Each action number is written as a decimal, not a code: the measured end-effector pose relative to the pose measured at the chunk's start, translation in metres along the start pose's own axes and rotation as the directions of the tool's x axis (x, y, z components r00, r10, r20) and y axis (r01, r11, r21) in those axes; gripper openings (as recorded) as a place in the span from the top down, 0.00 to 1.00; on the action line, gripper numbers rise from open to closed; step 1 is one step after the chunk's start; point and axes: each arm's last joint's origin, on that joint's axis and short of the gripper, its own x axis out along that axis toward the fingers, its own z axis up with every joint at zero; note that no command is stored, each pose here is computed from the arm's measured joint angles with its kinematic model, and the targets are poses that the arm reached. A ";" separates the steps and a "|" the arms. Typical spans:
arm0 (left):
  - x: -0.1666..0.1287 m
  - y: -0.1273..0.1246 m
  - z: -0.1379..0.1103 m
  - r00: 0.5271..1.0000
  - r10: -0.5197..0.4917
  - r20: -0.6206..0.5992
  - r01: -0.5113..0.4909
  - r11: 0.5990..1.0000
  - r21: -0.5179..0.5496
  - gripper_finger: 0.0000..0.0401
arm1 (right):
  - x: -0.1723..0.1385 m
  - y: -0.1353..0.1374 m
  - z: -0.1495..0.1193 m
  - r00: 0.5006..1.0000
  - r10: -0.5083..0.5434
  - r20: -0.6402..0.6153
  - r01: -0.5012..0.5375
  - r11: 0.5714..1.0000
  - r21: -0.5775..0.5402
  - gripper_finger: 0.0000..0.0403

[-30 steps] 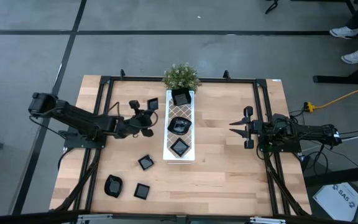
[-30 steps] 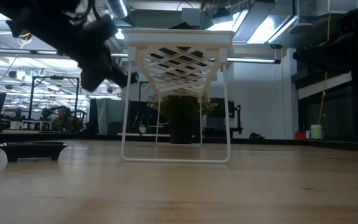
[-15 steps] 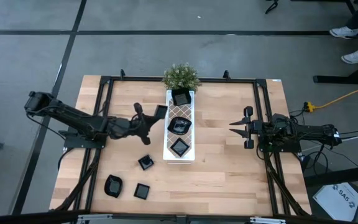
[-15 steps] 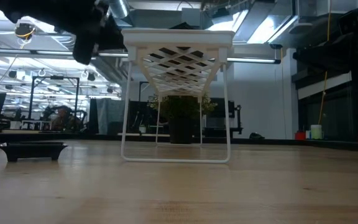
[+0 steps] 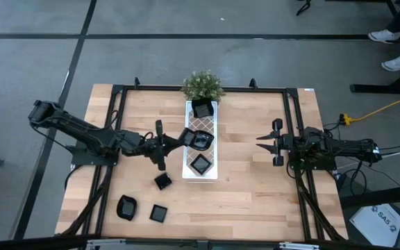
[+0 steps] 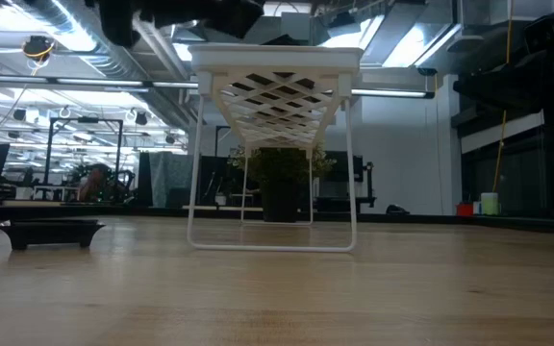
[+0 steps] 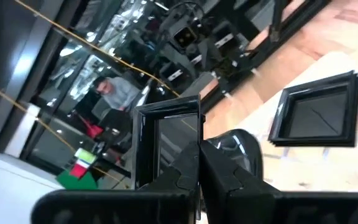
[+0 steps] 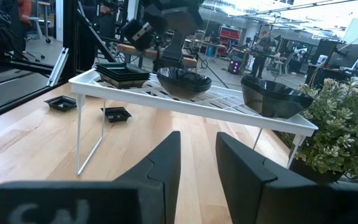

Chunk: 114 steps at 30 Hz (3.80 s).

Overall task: Pick & Place Mini shaped plates
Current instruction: Stack the square plate on top of the square plate on the shelf, then stack the leaf shape plate on top of the leaf shape plate on the shelf

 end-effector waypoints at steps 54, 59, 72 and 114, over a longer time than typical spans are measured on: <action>0.050 -0.048 0.048 0.955 -0.290 -0.070 0.275 0.947 -0.167 0.99 | 0.000 0.000 0.000 1.000 0.000 0.000 0.000 1.000 0.000 0.75; 0.052 -0.046 0.044 0.953 -0.291 -0.087 0.268 0.940 -0.212 0.98 | 0.000 0.000 0.000 1.000 0.000 0.000 0.000 1.000 0.000 0.75; 0.054 -0.044 0.041 0.951 -0.293 -0.097 0.267 0.939 -0.218 0.92 | 0.000 0.000 0.000 1.000 0.000 0.000 0.000 1.000 0.000 0.75; -0.013 -0.080 0.073 0.872 -0.482 -0.091 0.349 0.741 -0.574 0.80 | 0.000 0.000 0.000 1.000 0.000 0.000 0.000 1.000 0.000 0.75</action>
